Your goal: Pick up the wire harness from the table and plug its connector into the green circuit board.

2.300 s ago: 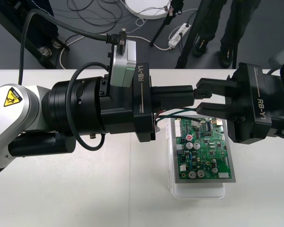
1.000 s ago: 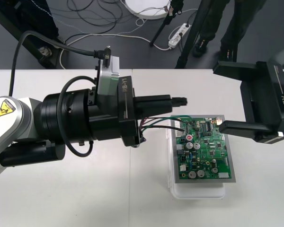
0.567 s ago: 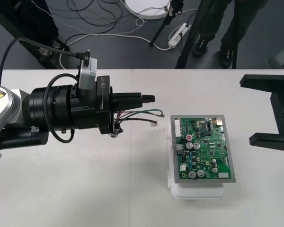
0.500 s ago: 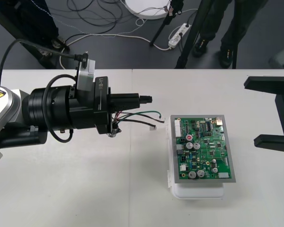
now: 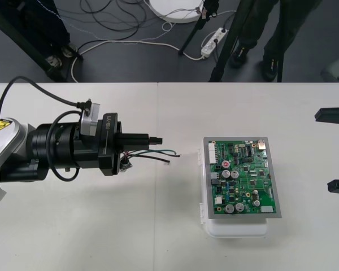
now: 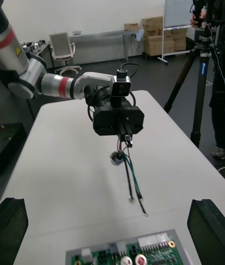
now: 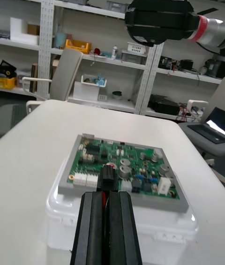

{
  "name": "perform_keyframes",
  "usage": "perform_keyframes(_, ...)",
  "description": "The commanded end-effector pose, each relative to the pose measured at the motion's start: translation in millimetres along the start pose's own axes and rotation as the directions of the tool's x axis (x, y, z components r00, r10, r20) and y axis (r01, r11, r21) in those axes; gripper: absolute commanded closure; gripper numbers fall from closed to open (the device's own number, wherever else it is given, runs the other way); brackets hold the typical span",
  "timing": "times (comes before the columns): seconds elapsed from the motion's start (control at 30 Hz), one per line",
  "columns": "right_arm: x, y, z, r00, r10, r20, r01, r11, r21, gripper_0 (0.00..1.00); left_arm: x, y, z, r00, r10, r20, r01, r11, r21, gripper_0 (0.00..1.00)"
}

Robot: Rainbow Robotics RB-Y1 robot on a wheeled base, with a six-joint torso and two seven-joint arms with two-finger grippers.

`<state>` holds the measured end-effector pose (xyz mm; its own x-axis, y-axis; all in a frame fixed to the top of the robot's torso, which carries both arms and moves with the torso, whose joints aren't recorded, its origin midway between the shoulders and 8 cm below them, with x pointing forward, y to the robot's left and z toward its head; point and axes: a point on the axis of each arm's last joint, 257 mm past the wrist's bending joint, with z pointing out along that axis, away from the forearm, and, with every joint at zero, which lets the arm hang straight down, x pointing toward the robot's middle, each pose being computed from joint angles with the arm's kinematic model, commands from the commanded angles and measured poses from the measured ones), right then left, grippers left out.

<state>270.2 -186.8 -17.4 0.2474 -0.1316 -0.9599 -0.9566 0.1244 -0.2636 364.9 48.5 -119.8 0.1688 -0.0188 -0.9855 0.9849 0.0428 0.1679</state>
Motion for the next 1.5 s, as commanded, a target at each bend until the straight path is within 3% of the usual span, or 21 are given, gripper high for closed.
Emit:
perform_keyframes(0.03, 29.5, 10.0, -25.1, 0.988, -0.018, -0.154, 0.013, 0.999, -0.032, 0.0, 8.1, -19.3, -11.3, 0.998, 0.047, 0.046, -0.05, 0.997, 0.065, 1.0)
perform_keyframes(0.3, 85.8, 16.5, -46.3, 0.92, -0.034, -0.392, 0.01, 0.998, -0.063, 0.0, 38.7, -24.8, -20.4, 0.996, 0.052, 0.067, -0.056, 0.996, 0.064, 1.0)
perform_keyframes(0.53, 136.5, 18.5, -72.0, 0.81, -0.054, -0.584, 0.017, 0.998, -0.069, 0.0, 65.6, -31.3, -25.3, 0.995, 0.052, 0.083, -0.057, 0.997, 0.051, 1.0)
perform_keyframes(0.8, 163.0, -0.9, -81.7, 0.744, -0.074, -0.665, 0.078, 0.997, -0.023, 0.0, 86.8, -31.9, -17.7, 0.995, 0.065, 0.076, -0.068, 0.997, 0.031, 1.0)
perform_keyframes(1.1, 185.9, -1.0, -91.4, 0.654, -0.038, -0.756, 0.047, 0.999, -0.009, 0.0, 102.9, -33.6, -0.7, 0.997, 0.06, 0.051, -0.062, 0.997, 0.046, 1.0)
perform_keyframes(1.27, 193.5, -0.8, -94.0, 0.559, -0.033, -0.828, 0.063, 0.998, 0.002, 0.0, 107.4, -28.2, 22.5, 0.996, 0.039, 0.084, -0.042, 0.998, 0.038, 1.0)
perform_keyframes(1.5, 209.2, -3.0, -92.8, 0.478, -0.048, -0.877, 0.109, 0.994, 0.005, 0.0, 99.1, -23.6, 45.0, 0.991, 0.062, 0.114, -0.069, 0.996, 0.052, 1.0)
